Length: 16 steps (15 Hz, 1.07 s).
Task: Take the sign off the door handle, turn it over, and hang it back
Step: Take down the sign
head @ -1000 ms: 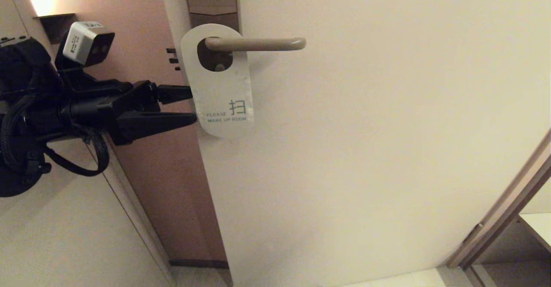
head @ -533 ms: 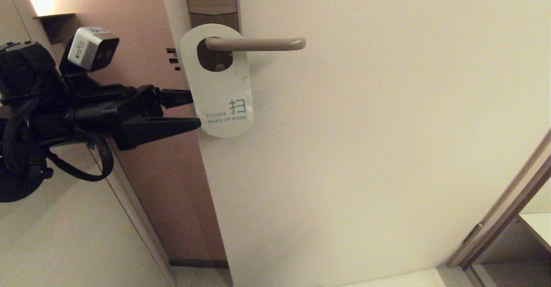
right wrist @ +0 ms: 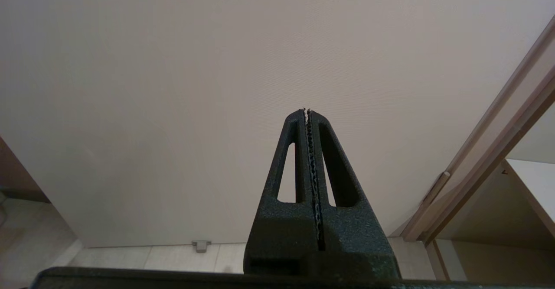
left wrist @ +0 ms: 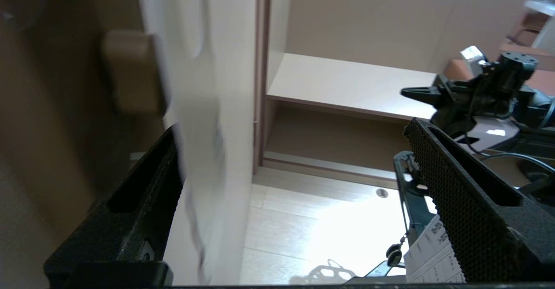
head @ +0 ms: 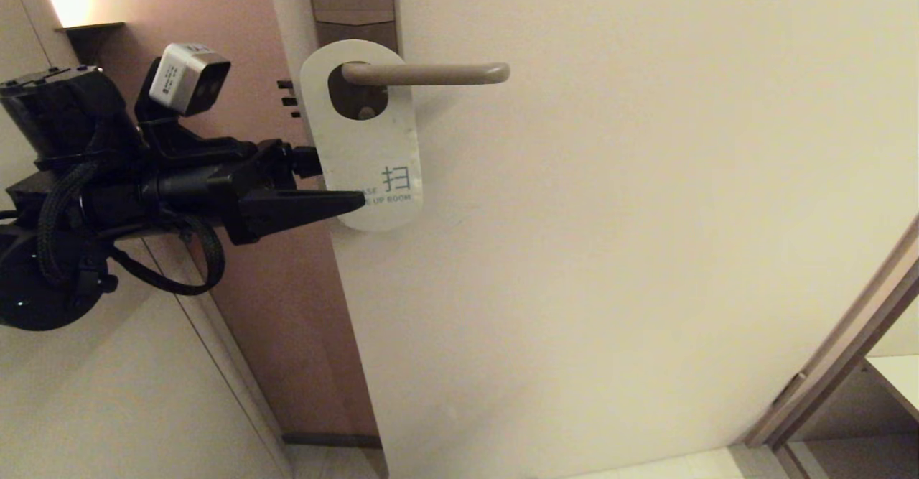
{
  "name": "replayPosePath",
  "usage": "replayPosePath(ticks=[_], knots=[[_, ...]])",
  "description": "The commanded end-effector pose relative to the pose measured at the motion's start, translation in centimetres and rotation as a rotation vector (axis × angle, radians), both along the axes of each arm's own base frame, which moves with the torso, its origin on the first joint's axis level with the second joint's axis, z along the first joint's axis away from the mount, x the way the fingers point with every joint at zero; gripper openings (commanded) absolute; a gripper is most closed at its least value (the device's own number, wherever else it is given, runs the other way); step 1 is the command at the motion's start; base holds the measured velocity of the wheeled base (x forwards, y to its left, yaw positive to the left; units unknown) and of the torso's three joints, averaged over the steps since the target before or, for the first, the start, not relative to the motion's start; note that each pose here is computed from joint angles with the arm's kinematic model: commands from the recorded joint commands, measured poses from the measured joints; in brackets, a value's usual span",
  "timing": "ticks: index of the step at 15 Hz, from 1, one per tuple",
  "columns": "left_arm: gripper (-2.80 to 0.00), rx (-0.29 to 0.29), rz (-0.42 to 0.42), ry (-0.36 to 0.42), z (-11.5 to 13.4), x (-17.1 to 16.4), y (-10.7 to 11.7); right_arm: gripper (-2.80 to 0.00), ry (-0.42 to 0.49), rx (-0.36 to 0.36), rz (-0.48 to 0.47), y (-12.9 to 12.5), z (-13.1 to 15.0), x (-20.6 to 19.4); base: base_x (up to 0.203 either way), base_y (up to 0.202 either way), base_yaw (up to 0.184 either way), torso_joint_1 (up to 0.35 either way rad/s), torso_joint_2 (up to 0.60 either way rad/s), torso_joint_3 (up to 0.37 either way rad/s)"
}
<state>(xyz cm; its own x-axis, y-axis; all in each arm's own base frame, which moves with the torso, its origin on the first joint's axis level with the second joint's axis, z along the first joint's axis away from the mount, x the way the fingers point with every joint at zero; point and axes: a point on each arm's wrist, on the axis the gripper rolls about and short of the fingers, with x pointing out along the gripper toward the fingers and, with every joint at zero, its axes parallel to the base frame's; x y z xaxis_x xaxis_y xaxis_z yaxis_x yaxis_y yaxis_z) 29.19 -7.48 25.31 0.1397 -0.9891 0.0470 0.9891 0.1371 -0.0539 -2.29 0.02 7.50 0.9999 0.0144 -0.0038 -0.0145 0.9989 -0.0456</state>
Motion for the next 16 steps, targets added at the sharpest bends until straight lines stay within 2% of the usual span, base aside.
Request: replayPosePath(ticks=[1,16], knots=[[0.0,-0.001,-0.019,-0.002,0.1,0.3,-0.5,-2.8,0.001,0.0,0.001,0.0,0.0,0.0,0.0,0.0,0.0,0.0,0.0,0.0],[0.0,0.003,-0.056,0.004,-0.5,0.6,-1.6,-2.8,0.001,0.0,0.001,0.0,0.0,0.0,0.0,0.0,0.0,0.0,0.0,0.0]])
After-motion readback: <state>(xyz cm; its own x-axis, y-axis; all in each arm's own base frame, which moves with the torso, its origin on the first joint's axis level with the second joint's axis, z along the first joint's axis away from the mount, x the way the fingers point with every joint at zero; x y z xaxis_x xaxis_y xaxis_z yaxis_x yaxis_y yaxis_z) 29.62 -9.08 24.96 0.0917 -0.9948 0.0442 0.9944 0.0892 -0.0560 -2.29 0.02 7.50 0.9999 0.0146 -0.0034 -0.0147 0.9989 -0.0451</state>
